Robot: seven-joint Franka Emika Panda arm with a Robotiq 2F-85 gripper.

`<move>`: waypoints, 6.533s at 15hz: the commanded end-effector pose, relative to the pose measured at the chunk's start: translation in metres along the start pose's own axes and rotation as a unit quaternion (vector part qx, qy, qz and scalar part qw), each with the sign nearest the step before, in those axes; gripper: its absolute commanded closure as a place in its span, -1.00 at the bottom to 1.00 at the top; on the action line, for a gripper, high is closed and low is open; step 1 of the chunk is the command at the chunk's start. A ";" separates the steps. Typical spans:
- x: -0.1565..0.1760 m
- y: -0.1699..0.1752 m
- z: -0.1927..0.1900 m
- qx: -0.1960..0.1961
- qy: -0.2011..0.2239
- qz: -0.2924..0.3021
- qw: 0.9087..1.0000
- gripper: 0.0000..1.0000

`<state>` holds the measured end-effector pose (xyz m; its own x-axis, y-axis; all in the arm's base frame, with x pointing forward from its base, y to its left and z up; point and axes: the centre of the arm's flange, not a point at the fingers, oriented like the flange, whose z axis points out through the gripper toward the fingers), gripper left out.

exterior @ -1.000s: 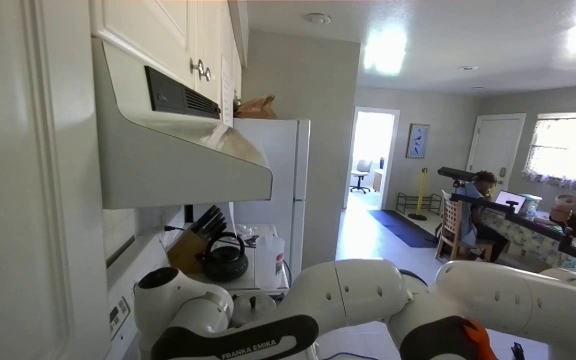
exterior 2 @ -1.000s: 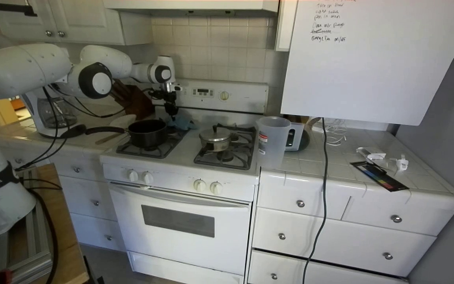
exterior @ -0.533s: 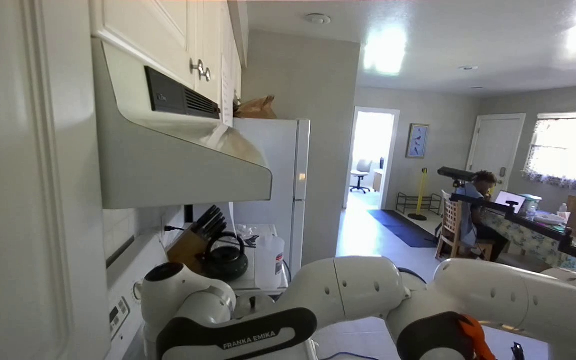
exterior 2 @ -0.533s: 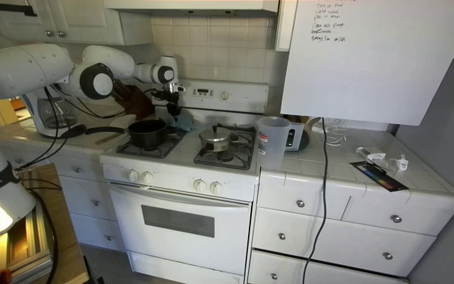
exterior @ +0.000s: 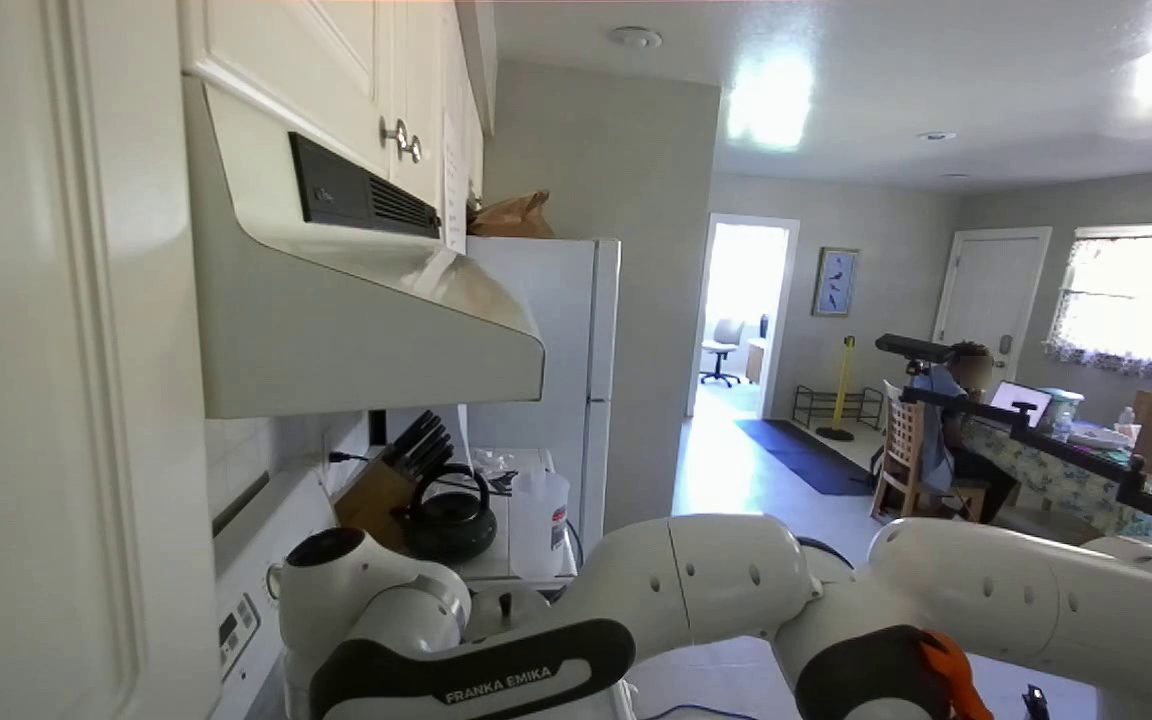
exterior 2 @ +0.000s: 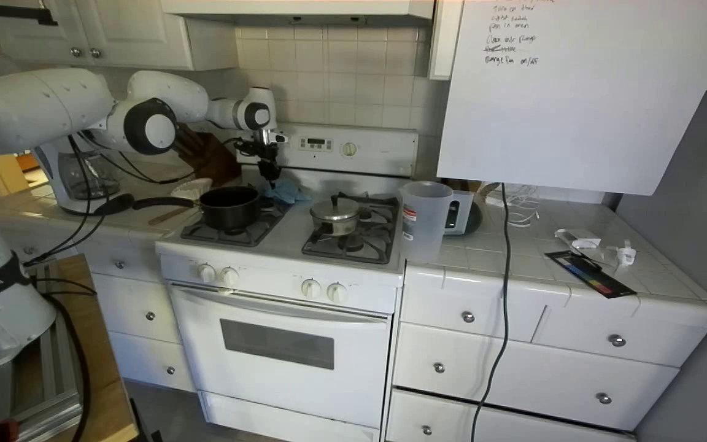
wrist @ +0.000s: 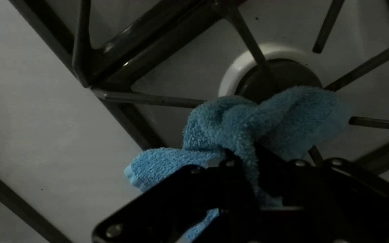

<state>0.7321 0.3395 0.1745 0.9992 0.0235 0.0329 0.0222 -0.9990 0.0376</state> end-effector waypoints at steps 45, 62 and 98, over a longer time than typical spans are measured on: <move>-0.010 0.010 -0.016 -0.201 0.038 0.070 0.976 0.76; -0.023 0.117 -0.038 -0.078 -0.073 0.045 0.993 0.94; 0.040 0.179 0.071 -0.129 0.044 0.314 0.940 0.94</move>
<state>0.7771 0.1568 0.1190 0.8443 -0.5222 0.1201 -0.5357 -0.8175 0.2115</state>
